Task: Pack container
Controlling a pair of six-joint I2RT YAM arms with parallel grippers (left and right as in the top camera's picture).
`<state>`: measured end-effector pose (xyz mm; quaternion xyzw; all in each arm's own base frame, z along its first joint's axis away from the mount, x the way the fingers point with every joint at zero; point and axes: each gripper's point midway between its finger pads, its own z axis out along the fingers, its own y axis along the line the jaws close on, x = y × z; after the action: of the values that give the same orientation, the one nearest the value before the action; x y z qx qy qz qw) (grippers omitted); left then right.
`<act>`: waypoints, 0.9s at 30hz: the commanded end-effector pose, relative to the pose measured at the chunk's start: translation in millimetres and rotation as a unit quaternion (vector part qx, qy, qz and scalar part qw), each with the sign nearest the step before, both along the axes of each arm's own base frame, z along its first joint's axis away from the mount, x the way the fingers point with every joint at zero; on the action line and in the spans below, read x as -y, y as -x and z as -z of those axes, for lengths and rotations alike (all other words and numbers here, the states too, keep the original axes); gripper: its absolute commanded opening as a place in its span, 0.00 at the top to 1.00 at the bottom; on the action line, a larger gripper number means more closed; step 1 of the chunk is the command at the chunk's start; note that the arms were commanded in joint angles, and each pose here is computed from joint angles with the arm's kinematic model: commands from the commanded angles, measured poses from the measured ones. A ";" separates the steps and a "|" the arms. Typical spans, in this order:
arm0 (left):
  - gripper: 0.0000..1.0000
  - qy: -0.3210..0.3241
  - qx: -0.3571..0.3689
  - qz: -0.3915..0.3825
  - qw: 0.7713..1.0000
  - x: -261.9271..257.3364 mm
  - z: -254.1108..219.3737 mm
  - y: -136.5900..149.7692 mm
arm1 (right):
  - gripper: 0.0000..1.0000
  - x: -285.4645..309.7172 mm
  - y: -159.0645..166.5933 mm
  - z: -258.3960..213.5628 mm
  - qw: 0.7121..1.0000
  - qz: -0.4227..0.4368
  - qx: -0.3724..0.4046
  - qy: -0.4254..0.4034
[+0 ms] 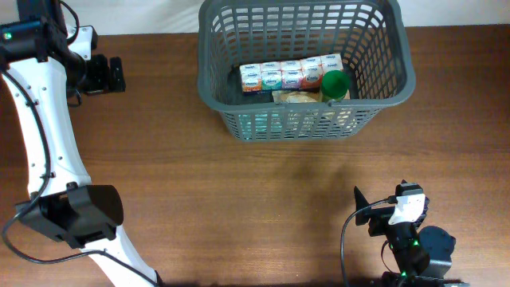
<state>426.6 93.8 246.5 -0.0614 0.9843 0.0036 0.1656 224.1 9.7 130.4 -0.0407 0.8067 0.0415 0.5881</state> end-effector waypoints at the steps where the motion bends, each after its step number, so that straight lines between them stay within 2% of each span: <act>1: 0.01 0.006 0.000 -0.006 1.000 0.6 -0.1 0.5 | 0.01 -0.3 0.1 0.2 1.000 -0.002 0.004 0.000; 12: 0.01 0.005 0.002 -0.001 1.000 5.1 -1.7 -0.1 | 0.01 -0.3 0.1 0.2 1.000 -0.002 0.004 0.000; 15: 0.01 -0.004 0.052 0.035 0.998 37.7 -43.4 10.6 | 0.01 -0.3 0.1 0.3 1.000 -0.002 0.004 0.000; 17: 0.01 -0.009 0.095 0.071 0.993 69.8 -77.4 24.9 | 0.01 -0.3 0.1 0.2 1.000 -0.002 0.004 0.000; 19: 0.01 -0.009 0.139 0.124 0.982 112.3 -107.3 58.3 | 0.01 -0.3 0.1 0.2 1.000 -0.002 0.004 0.000; 24: 0.01 -0.009 0.130 0.143 0.981 119.1 -75.3 153.7 | 0.01 -0.3 0.1 0.2 1.000 -0.002 0.004 0.000; 25: 0.01 -0.022 0.160 0.134 0.978 113.0 -71.1 161.3 | 0.01 -0.3 0.1 0.3 1.000 -0.002 0.004 0.000; 27: 0.01 -0.047 0.239 0.114 0.963 103.0 -75.6 158.8 | 0.01 -0.3 0.1 0.3 1.000 -0.002 0.004 0.000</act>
<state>276.5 -24.7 338.0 0.0846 0.9340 -0.0146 0.3468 224.2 9.7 130.6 -0.0407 0.8062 0.0415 0.5888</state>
